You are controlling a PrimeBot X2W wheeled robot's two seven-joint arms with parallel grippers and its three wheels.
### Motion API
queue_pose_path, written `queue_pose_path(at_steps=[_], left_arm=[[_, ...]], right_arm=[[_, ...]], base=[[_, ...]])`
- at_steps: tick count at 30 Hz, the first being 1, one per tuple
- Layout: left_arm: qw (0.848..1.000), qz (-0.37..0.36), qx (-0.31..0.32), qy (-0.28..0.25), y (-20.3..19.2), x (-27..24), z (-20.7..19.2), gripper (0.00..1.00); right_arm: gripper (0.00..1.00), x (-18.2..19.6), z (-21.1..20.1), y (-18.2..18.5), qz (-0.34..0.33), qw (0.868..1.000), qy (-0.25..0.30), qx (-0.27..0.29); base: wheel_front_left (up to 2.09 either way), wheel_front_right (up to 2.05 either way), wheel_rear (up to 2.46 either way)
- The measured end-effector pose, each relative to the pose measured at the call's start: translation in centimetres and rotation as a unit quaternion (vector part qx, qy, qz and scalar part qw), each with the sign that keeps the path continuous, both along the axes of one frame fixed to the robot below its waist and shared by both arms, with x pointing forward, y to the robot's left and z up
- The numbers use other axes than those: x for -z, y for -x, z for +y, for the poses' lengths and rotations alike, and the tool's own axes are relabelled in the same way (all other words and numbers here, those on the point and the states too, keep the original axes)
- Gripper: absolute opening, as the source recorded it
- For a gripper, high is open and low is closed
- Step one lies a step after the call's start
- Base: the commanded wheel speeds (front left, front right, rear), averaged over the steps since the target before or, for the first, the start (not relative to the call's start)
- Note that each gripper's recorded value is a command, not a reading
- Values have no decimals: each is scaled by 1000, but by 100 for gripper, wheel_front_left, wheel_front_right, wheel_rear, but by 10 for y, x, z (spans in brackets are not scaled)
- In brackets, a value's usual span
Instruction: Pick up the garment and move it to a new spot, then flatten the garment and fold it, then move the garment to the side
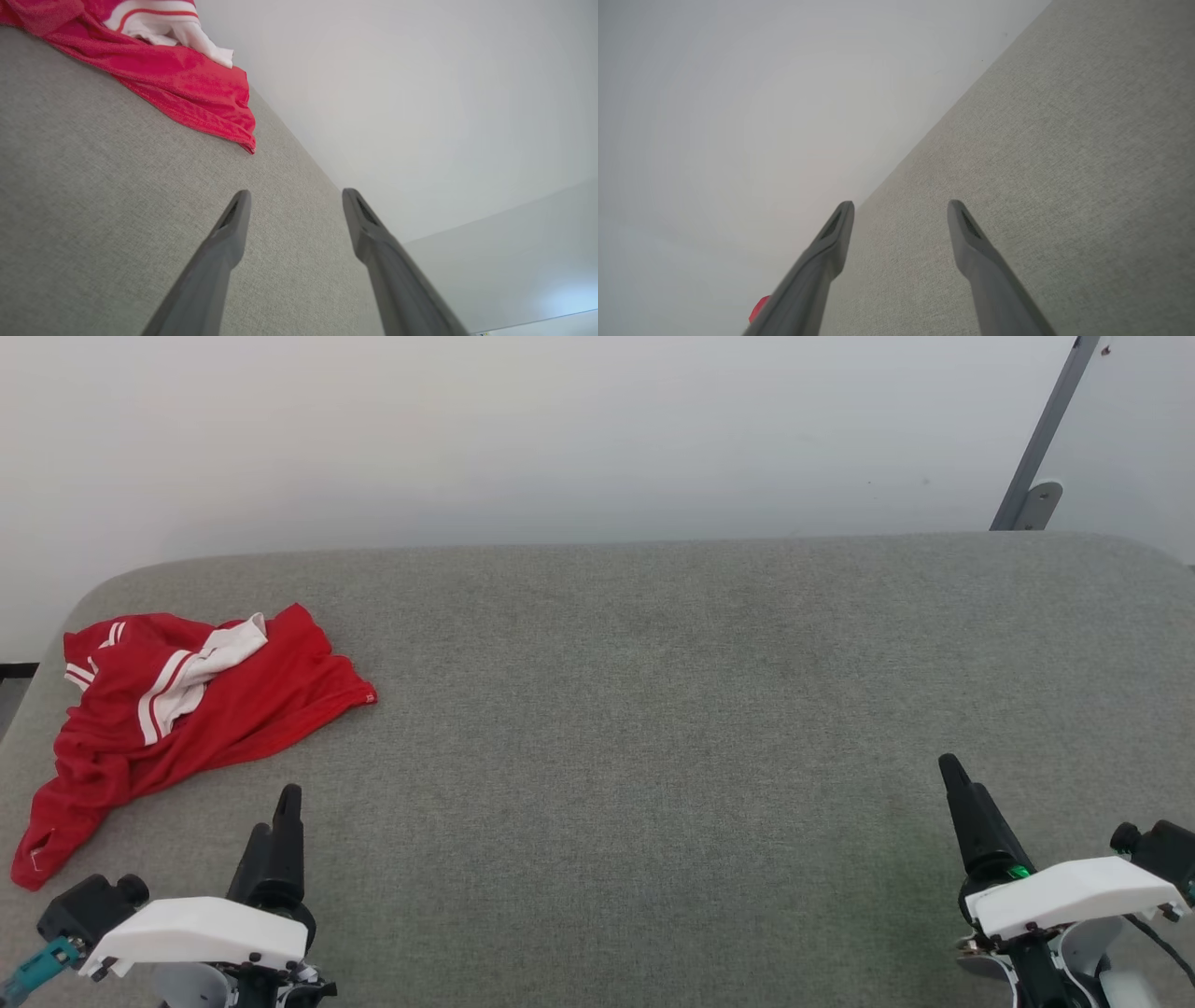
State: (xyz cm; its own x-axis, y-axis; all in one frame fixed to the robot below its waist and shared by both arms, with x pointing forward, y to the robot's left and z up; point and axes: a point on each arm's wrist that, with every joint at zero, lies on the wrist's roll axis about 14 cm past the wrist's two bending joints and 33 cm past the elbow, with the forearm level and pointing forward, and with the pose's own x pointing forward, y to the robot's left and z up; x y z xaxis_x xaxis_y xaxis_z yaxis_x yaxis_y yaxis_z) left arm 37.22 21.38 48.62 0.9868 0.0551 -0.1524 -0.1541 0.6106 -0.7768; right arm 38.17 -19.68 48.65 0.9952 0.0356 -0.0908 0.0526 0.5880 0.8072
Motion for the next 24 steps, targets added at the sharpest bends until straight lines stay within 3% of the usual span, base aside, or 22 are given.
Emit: queue_pose_path(at_steps=[24], left_arm=[[987,-53,5,-149,1,-24,6,100]], right_arm=[[100,-13,-6,-4,-26,986,164,-13]], base=[[0,0,0]])
